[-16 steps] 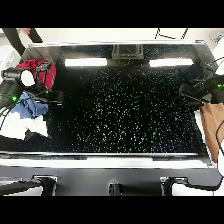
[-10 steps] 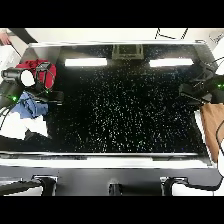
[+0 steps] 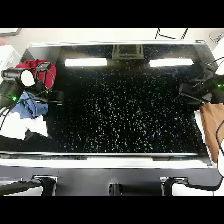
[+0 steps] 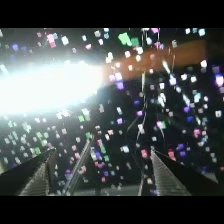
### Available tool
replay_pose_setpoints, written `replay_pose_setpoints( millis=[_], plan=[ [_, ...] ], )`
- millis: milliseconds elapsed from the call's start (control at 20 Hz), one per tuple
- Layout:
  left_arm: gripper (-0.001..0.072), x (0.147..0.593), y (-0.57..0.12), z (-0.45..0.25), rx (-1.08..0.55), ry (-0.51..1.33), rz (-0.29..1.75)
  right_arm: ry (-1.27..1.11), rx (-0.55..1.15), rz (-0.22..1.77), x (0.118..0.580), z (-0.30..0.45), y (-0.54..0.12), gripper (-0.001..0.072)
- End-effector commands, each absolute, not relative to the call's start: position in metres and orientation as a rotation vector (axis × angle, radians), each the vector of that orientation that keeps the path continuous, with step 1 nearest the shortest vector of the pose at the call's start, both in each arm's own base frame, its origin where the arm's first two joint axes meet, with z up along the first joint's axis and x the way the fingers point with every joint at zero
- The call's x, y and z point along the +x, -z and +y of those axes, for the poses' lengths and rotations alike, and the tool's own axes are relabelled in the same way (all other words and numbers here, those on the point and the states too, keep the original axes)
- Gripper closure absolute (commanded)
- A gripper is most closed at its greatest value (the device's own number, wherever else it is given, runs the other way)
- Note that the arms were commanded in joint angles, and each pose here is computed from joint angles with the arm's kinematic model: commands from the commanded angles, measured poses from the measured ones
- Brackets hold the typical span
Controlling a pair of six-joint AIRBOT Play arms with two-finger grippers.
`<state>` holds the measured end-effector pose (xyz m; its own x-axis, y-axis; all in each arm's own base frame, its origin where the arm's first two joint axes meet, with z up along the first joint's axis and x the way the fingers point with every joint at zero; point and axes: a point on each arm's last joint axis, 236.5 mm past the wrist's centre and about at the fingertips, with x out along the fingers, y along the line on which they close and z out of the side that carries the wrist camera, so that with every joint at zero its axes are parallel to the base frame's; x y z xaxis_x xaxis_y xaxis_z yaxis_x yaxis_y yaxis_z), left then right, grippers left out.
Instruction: Fold the clothes and pants, and hang the long-sleeved shirts on hangers.
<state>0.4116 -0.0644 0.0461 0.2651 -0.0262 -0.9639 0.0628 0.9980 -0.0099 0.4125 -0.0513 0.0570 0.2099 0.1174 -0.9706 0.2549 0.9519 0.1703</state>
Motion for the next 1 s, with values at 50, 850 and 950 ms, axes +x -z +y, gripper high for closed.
replay_pose_setpoints(
  millis=[50, 850, 950],
  plan=[
    [-0.0001, 0.433, -0.053, -0.068, 0.023, 0.07, 1.207, 0.109, 0.317, 1.232, 0.442, -0.058, -0.064, 0.0016],
    [-0.0005, 0.342, -0.066, 0.157, -0.442, -0.512, 1.305, 0.099, 0.287, 1.237, 0.441, -0.06, -0.061, 0.0045],
    [-0.0005, 0.319, -0.054, 0.198, -0.564, -0.604, 1.244, 0.068, 0.319, 1.285, 0.432, -0.049, -0.055, 0.0045]
  ],
)
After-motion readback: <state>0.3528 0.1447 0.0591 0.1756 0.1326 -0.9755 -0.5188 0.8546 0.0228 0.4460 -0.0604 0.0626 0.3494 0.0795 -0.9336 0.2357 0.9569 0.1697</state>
